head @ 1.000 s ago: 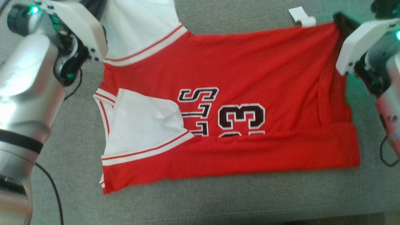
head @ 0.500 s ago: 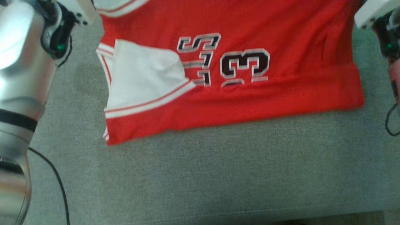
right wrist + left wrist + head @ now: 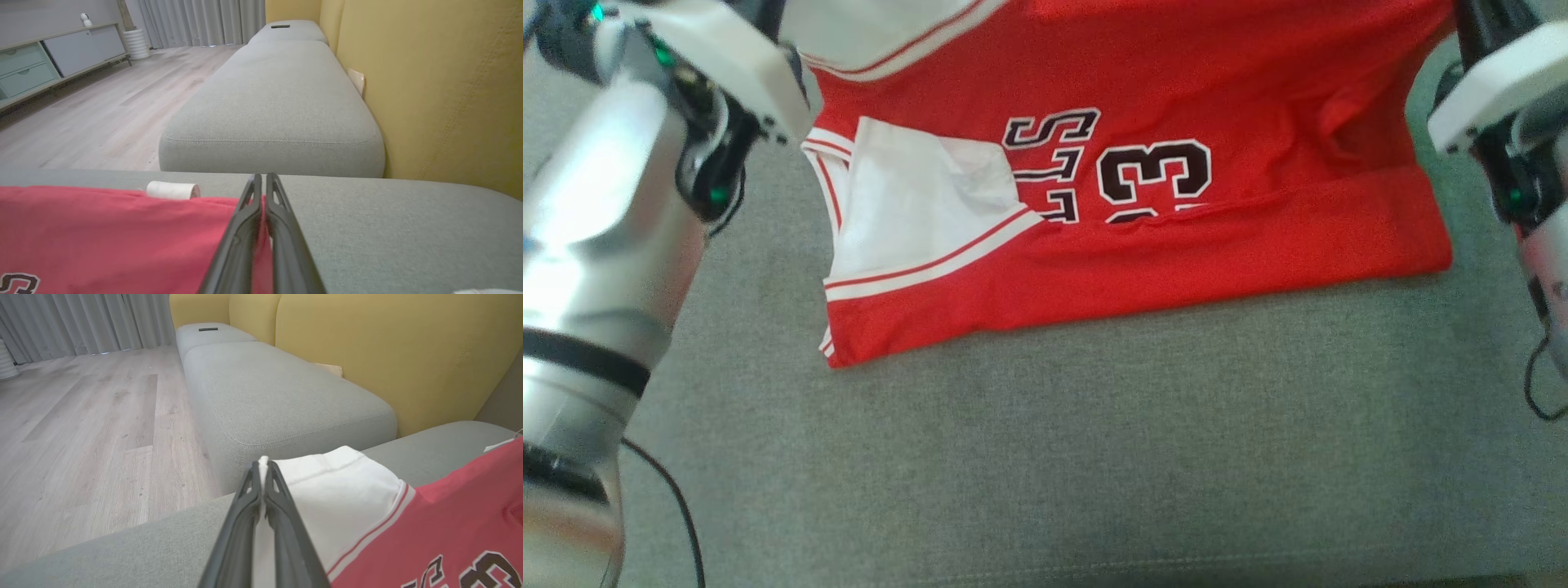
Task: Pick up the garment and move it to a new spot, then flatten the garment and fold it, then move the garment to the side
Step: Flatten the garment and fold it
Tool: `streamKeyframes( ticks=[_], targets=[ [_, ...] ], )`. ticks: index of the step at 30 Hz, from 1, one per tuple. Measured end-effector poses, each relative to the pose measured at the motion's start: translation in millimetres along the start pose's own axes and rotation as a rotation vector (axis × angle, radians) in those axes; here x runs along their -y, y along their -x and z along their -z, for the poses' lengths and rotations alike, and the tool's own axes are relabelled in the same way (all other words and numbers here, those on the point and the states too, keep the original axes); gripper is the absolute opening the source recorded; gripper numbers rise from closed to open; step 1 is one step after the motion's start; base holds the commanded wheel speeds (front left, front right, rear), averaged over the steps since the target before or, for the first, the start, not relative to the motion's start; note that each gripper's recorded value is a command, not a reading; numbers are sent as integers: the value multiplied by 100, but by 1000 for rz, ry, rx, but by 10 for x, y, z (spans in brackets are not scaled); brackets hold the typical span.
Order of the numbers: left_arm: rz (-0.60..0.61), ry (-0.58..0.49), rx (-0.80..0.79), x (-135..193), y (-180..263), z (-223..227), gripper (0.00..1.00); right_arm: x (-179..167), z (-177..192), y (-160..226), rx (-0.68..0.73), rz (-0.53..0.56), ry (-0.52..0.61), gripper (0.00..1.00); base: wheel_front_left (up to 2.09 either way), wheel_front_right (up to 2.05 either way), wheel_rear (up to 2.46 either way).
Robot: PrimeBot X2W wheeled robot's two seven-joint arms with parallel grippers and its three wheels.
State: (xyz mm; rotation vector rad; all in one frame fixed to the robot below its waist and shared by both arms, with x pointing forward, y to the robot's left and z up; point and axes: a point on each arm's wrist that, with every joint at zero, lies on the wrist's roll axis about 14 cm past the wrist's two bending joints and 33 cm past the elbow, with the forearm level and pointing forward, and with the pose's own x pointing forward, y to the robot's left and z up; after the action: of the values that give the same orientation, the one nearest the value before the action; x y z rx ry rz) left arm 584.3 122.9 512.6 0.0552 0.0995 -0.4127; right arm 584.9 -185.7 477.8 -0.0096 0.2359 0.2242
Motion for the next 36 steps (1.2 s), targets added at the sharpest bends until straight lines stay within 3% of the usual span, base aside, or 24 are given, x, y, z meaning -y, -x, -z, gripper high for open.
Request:
streamKeyframes(
  ticks=[6, 24, 36],
  targets=[
    [27, 11, -3, 75, 295, -49, 0, -194, 86, 252, -67, -83, 1, 0, 0, 0, 0],
    [236, 109, -326, 744, 1413, 614, 0, -93, 781, 1012, -425, -132, 66, 0, 0, 0, 0],
    [303, 131, -450, 940, 1583, 777, 0, -57, 957, 1160, -524, -143, 79, 0, 0, 0, 0]
  ],
)
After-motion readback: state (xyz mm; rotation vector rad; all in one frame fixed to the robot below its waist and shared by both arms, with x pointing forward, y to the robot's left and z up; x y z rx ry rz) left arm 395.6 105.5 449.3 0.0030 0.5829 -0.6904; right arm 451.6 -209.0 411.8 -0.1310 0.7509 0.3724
